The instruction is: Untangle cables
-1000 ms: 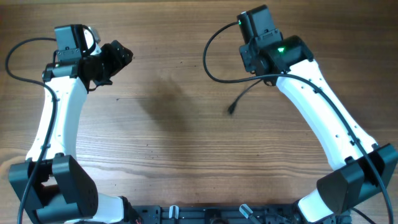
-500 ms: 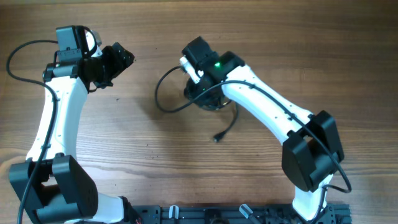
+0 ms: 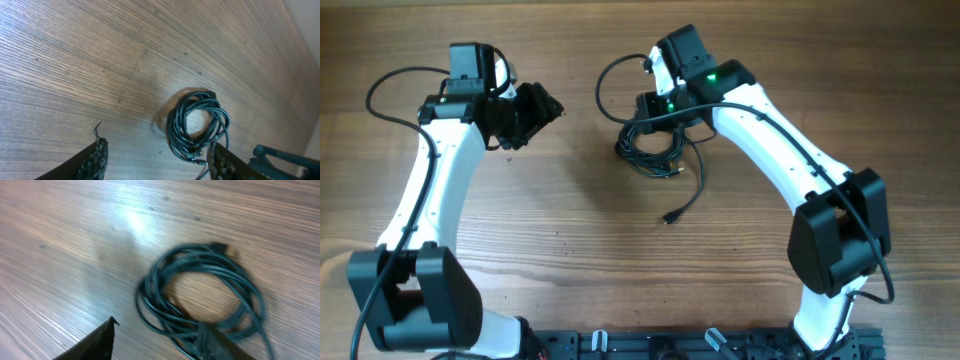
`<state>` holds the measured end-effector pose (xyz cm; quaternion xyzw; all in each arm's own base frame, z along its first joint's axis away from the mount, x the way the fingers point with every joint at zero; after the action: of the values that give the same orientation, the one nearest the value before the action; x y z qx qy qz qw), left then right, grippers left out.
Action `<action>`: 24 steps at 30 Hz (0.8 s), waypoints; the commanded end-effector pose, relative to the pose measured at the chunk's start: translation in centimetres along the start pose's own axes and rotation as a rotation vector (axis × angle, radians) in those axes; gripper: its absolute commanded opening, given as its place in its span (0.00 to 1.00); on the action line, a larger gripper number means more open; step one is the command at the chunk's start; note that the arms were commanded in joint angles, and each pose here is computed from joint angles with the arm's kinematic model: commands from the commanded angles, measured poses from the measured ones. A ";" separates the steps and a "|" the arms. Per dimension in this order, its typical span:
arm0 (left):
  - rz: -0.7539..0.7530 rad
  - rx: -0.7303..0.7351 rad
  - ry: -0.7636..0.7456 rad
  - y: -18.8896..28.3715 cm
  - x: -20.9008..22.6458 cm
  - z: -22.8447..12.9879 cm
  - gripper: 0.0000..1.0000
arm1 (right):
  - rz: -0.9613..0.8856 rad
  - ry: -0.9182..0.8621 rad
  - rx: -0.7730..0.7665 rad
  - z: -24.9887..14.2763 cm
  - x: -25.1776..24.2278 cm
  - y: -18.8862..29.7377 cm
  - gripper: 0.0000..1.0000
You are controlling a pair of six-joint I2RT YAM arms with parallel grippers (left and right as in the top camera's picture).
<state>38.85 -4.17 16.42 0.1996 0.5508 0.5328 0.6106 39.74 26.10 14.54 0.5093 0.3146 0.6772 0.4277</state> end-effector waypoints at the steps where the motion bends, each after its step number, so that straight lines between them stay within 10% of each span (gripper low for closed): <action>1: 0.012 0.020 0.061 -1.2 0.9 0.1 0.60 | 0.024 -0.193 0.030 -0.2 0.7 -2.7 0.41; 24: 0.185 0.162 0.345 -15.9 -7.2 -9.9 0.39 | 0.070 -0.415 0.023 4.2 -9.8 0.7 0.34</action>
<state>37.48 -19.69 4.85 0.2309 0.6670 0.5246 0.4761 44.57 16.63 10.97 0.6660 0.2090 0.5443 0.4653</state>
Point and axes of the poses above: each gripper's point midway between its finger pads, its own y axis back along the fingers, its own x axis along the line the jaws close on, z = x × y, the point moved 3 cm from there along y, back along the fingers, and after that the axes turned 13 degrees about -y, right-handed, at the moved point
